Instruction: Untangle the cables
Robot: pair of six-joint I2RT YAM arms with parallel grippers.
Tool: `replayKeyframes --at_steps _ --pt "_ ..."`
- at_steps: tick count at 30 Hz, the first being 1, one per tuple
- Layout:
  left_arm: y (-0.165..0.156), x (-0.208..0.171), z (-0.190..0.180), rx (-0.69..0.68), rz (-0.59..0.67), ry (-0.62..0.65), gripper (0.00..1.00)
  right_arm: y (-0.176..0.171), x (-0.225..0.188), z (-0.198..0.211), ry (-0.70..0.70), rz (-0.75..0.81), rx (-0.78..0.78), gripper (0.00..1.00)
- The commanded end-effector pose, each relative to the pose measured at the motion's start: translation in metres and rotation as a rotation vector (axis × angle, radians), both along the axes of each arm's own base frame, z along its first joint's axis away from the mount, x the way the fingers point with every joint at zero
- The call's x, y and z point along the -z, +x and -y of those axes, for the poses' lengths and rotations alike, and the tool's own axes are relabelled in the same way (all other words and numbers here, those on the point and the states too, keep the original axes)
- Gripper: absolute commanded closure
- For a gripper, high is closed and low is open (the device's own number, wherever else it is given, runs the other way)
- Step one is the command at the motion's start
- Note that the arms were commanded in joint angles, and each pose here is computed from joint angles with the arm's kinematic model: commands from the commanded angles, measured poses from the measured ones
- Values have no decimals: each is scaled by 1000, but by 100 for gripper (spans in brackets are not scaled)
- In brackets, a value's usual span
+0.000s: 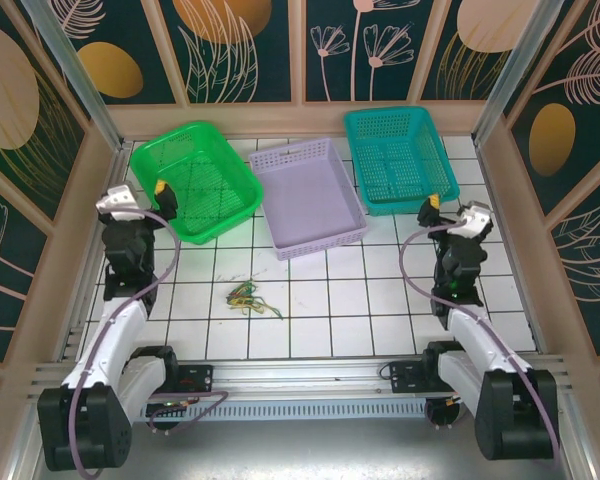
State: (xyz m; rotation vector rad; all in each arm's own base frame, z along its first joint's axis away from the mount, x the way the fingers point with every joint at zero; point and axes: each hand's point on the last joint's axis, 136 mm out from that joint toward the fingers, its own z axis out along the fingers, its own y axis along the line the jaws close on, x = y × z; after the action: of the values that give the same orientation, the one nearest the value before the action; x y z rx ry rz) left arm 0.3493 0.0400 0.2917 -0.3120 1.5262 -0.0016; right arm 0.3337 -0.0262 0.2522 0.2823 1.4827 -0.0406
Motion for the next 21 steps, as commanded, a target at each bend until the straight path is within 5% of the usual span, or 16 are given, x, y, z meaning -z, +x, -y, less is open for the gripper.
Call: replayKeyframes --at_steps 1,3,5,7,9,13,17,21 --pt "-9 -40 -16 -103 -12 -156 1 1 -86 -13 49 76 -19 1" --pt "-12 -41 -22 -159 -50 -358 1 8 -98 -10 279 -3 -20 1" --pt "-15 -37 -13 -126 -72 -509 1 5 -68 8 544 -155 125 1" --pt "-6 -40 14 32 -64 -612 1 15 -58 -10 538 -260 -24 7" --pt "2 -27 36 124 -167 -693 1 18 -54 -38 535 -337 -143 26" --pt "-15 7 58 174 -394 -586 7 -1 -31 -116 450 -504 -329 36" --pt "-62 53 87 267 -638 -450 24 -51 5 -206 322 -664 -585 38" --pt "-119 124 124 352 -907 -368 27 -103 43 -263 215 -791 -748 34"
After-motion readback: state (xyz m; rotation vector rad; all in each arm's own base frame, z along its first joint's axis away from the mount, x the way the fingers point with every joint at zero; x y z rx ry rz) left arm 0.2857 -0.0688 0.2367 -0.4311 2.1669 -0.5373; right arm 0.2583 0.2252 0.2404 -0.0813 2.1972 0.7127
